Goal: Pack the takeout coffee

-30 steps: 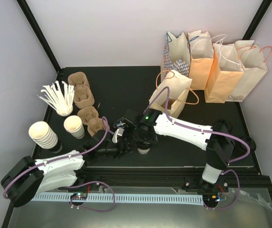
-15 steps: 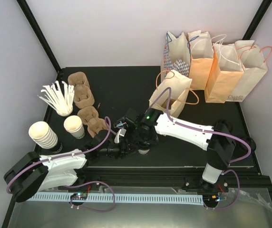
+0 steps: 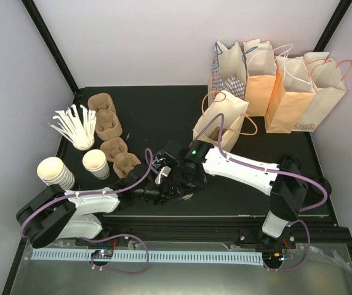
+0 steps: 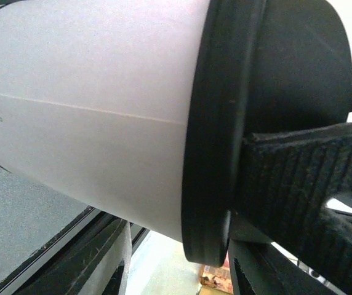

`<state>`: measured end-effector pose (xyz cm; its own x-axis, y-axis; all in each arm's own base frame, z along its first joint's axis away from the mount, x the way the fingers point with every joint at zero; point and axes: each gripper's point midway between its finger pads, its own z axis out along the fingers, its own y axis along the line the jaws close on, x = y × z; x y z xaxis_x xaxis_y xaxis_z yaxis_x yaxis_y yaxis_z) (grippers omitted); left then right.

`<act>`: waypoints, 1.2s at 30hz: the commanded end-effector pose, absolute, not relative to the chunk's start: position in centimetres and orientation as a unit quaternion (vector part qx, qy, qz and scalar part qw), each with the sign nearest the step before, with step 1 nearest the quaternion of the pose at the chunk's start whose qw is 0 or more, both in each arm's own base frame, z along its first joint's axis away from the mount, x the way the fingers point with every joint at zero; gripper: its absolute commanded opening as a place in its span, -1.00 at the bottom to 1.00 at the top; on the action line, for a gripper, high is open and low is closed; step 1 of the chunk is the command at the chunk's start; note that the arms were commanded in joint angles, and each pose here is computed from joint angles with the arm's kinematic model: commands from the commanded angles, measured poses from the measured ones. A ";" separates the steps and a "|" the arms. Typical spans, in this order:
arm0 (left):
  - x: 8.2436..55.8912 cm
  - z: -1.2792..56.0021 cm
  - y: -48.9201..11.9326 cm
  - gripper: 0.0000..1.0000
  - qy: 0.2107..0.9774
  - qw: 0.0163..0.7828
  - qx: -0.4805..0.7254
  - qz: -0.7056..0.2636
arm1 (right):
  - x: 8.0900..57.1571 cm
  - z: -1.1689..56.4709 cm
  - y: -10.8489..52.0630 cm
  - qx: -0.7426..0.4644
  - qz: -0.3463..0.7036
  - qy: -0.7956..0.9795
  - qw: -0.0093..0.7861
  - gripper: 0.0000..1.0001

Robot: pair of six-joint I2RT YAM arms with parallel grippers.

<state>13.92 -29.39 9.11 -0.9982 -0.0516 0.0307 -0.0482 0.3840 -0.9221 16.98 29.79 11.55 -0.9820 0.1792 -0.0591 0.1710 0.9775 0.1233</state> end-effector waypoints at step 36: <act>11.8 -3.1 -22.9 -0.73 0.886 -0.098 -0.183 -0.414 | 10.7 1.1 31.7 0.080 0.023 0.983 -0.161 0.19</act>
